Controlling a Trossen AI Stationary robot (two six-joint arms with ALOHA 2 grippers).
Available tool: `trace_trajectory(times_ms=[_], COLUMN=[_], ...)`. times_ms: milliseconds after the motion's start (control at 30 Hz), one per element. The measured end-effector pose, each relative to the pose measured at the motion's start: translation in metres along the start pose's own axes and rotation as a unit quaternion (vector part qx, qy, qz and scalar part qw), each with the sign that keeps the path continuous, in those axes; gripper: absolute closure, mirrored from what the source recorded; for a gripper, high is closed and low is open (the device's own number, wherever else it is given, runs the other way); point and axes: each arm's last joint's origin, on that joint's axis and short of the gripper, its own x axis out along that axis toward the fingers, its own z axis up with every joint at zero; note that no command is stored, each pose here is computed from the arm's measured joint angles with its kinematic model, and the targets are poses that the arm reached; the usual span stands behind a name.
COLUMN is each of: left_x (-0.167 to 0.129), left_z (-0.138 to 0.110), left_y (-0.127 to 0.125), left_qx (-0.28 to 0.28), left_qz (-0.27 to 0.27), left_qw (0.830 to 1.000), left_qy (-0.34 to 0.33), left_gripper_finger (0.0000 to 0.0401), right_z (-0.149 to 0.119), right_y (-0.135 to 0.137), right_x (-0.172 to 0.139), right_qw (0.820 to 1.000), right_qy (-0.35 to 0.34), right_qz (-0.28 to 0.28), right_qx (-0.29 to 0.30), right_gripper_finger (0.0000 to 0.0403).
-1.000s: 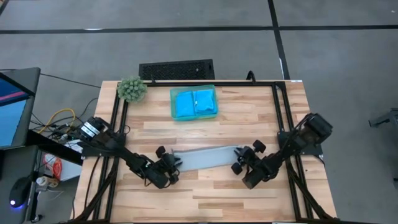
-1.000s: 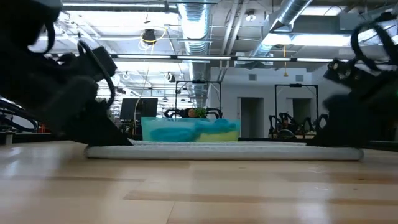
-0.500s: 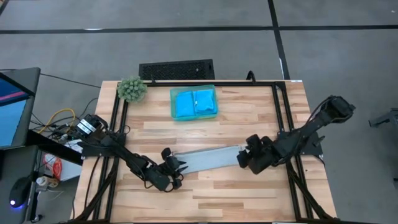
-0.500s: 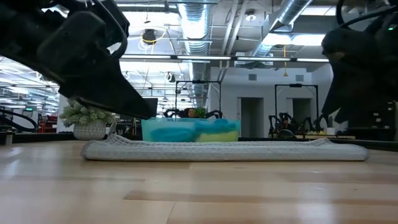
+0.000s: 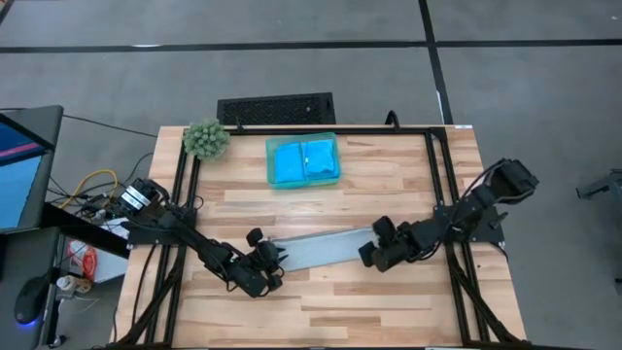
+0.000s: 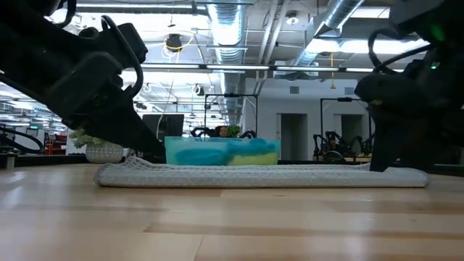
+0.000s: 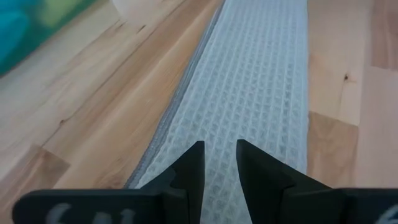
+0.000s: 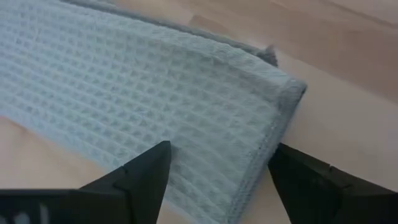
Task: Fold microfiber towels
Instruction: Fold the gray microfiber towel
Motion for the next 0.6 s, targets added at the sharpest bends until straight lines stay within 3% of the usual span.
trace_trajectory(times_ms=[233, 600], left_x=[0.002, 0.002], left_z=[-0.008, -0.015], left_y=[0.005, 0.012], left_qx=[-0.001, -0.032], left_qz=[0.008, 0.017], left_qw=[1.0, 0.999], left_qy=[0.008, 0.005], left_gripper_finger=[0.0315, 0.0315], right_z=[0.001, 0.007], right_y=[-0.001, -0.001], right_x=[0.003, 0.0], right_qw=[1.0, 0.999], right_qy=[0.014, 0.034], right_qz=[-0.006, 0.006], right_qx=[0.02, 0.023], right_gripper_finger=[0.0161, 0.0353])
